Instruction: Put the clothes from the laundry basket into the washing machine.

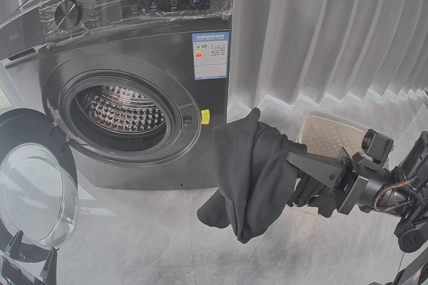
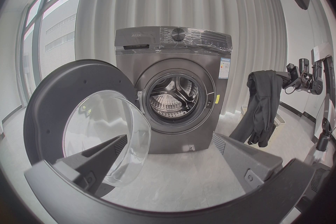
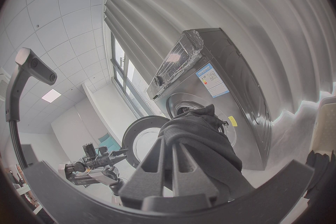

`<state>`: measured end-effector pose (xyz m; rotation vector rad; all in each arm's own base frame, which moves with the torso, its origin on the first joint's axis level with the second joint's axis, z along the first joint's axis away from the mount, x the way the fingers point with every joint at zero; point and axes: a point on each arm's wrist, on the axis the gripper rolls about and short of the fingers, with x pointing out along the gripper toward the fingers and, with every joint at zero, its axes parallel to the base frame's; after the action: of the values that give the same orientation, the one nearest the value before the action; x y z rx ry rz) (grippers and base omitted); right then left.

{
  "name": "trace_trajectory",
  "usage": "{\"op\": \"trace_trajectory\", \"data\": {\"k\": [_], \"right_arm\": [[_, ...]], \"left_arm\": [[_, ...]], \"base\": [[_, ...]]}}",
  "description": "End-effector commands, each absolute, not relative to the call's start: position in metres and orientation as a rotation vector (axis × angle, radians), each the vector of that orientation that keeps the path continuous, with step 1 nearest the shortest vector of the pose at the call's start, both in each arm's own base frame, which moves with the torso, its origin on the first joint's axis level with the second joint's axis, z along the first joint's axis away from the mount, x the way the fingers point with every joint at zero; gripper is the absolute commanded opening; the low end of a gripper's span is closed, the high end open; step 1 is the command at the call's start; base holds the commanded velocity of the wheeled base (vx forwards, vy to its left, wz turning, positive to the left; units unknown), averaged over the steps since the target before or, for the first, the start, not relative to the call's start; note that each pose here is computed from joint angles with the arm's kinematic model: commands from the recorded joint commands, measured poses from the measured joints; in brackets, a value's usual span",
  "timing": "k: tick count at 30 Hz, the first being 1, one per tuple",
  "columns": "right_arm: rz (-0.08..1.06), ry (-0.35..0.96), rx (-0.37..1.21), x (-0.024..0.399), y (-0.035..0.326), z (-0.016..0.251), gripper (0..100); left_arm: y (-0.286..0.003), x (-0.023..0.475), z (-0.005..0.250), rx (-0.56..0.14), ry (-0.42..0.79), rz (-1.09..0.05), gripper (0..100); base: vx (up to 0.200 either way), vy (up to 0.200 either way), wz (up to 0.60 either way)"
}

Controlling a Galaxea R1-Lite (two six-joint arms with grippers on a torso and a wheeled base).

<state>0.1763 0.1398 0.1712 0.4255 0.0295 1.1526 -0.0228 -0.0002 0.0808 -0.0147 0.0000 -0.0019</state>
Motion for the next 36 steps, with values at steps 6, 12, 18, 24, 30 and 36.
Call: {"op": "trace_trajectory", "data": {"k": [6,12,18,24,30,36], "right_arm": [[1.166,0.03,0.424,0.1744,0.1416,0.1712,0],[1.167,0.031,0.426,0.1737,0.1414,0.1714,0],[1.166,0.028,0.425,0.1737,0.1414,0.1715,0],[1.171,0.025,0.42,0.1737,0.1416,0.1719,0],[1.172,0.059,0.418,0.1685,0.1417,0.1652,0],[1.156,0.066,0.43,0.1664,0.1467,0.1641,0]], "left_arm": [[-0.0002,-0.0228,0.0755,-0.015,0.0,-0.002,100],[-0.0002,-0.0228,0.0755,-0.015,0.0,-0.002,100],[-0.0002,-0.0228,0.0755,-0.014,0.0,-0.002,100],[-0.0002,-0.0228,0.0755,-0.014,0.0,-0.003,100],[-0.0002,-0.0228,0.0755,-0.014,0.0,-0.003,100],[-0.0002,-0.0228,0.0755,-0.008,0.0,-0.005,100]], "base": [[0.0,0.0,0.4],[0.0,0.0,0.0],[0.0,0.0,0.0],[0.0,0.0,0.0],[0.0,0.0,0.0],[0.0,0.0,0.0]]}}
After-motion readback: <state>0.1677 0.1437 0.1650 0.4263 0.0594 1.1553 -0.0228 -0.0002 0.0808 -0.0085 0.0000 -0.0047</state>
